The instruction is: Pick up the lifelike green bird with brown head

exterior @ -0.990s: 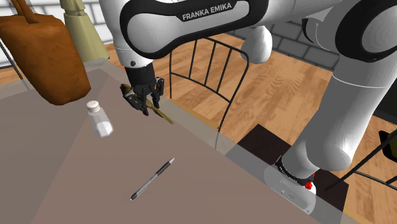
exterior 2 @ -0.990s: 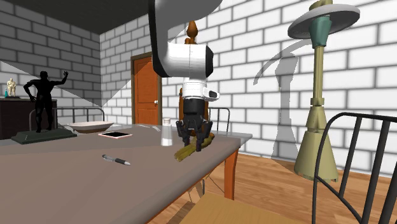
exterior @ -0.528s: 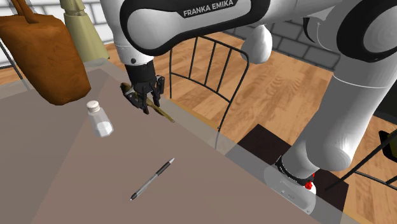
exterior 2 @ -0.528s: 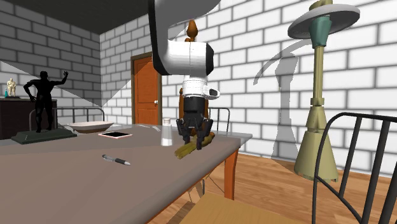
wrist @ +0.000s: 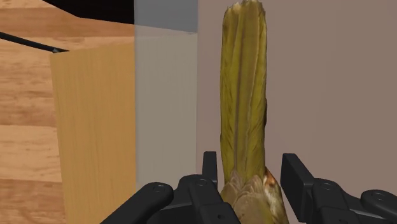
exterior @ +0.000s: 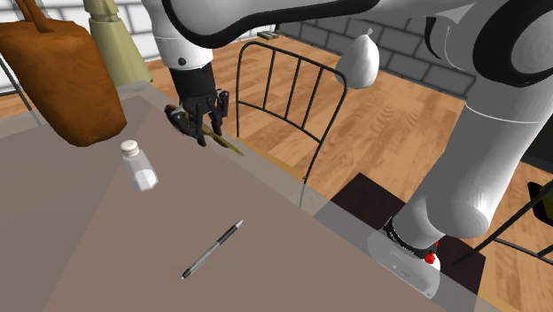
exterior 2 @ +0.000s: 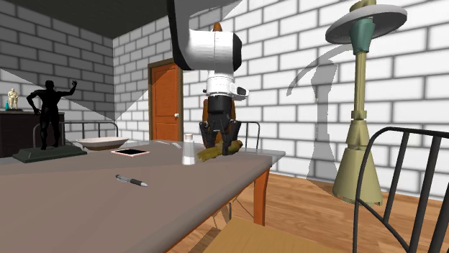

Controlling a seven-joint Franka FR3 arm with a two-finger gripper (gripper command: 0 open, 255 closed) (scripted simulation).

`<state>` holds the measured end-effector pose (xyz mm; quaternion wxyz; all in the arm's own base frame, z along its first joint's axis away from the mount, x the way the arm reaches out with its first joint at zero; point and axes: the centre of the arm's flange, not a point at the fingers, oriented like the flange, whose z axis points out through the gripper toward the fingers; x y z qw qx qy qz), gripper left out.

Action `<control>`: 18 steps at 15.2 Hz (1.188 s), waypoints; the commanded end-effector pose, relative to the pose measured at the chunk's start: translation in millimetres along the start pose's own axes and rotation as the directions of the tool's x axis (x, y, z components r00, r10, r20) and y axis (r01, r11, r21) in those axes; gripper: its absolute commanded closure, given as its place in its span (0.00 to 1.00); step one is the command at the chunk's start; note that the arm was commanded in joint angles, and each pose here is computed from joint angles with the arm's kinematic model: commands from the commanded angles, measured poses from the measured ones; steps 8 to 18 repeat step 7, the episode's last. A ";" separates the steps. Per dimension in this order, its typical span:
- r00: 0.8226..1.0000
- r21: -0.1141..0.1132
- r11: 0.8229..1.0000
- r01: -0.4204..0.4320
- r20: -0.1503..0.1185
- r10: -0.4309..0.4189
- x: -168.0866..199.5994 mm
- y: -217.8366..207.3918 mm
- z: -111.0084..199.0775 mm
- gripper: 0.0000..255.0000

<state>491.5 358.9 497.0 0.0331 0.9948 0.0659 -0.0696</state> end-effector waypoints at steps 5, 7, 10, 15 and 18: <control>1.000 0.000 1.000 0.000 0.000 0.000 -4.6 1.7 -32.6 1.00; 1.000 0.000 1.000 0.000 0.000 0.000 -4.7 1.7 -33.4 1.00; 1.000 0.000 1.000 0.000 0.000 0.000 -4.7 1.7 -33.4 1.00; 1.000 0.000 1.000 0.000 0.000 0.000 -4.7 1.7 -33.4 1.00; 1.000 0.000 1.000 0.000 0.000 0.000 -4.7 1.7 -33.4 1.00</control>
